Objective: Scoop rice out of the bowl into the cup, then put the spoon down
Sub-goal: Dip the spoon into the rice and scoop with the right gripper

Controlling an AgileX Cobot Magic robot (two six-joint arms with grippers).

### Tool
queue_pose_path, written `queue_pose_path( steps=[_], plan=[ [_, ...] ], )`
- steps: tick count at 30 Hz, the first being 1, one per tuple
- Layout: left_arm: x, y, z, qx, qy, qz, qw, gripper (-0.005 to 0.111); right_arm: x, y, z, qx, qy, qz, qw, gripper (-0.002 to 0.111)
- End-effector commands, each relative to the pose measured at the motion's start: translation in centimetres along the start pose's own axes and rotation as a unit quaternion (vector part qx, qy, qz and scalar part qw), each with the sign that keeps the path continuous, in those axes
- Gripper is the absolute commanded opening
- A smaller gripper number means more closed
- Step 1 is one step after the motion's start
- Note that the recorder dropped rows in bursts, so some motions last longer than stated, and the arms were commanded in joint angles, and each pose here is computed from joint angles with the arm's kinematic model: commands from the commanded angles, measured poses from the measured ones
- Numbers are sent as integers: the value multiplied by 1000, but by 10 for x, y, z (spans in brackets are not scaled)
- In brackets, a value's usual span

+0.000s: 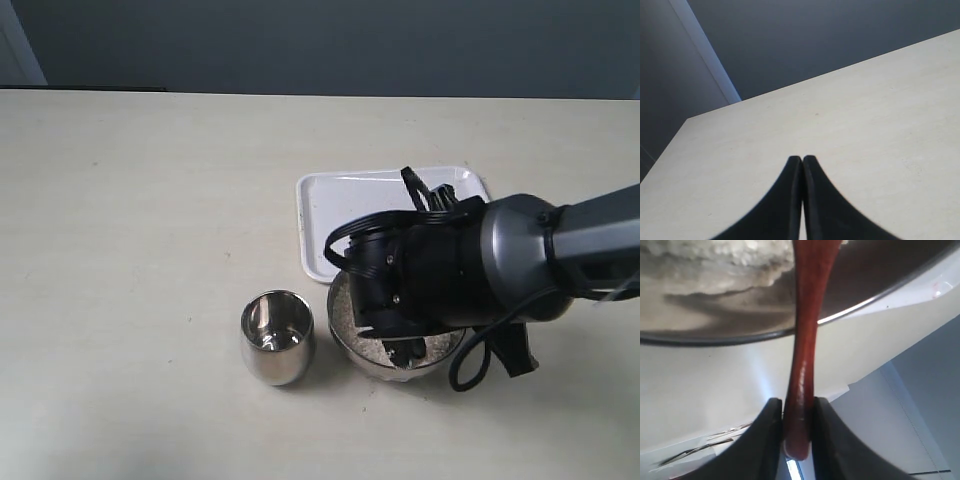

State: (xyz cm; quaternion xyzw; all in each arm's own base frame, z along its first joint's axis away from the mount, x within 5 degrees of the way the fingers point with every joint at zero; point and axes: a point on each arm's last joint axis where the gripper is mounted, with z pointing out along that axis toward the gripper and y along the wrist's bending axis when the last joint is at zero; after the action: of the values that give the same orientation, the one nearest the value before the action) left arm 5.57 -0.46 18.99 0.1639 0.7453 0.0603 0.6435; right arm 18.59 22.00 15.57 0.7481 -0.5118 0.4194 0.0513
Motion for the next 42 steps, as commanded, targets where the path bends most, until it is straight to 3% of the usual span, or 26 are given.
queue_pose_path(
  steps=[1,7,17,26,33,42],
  plan=[
    [-2,0,-1,4,-11,-4,1000,1,-1,-2,-3,-6,-7,-4,1000,0],
    [-2,0,-1,4,-11,-4,1000,1,-4,-16,-16,-26,-42,34,998,0],
    [-2,0,-1,4,-11,-4,1000,1,-8,-9,-19,-75,-65,39,994,0],
    [-2,0,-1,4,-11,-4,1000,1,-8,-9,-19,-78,-65,55,993,0],
    [-2,0,-1,4,-11,-4,1000,1,8,-15,-4,-118,-59,129,983,0],
    [-2,0,-1,4,-11,-4,1000,1,21,-16,-6,-148,-77,165,972,0]
  ],
)
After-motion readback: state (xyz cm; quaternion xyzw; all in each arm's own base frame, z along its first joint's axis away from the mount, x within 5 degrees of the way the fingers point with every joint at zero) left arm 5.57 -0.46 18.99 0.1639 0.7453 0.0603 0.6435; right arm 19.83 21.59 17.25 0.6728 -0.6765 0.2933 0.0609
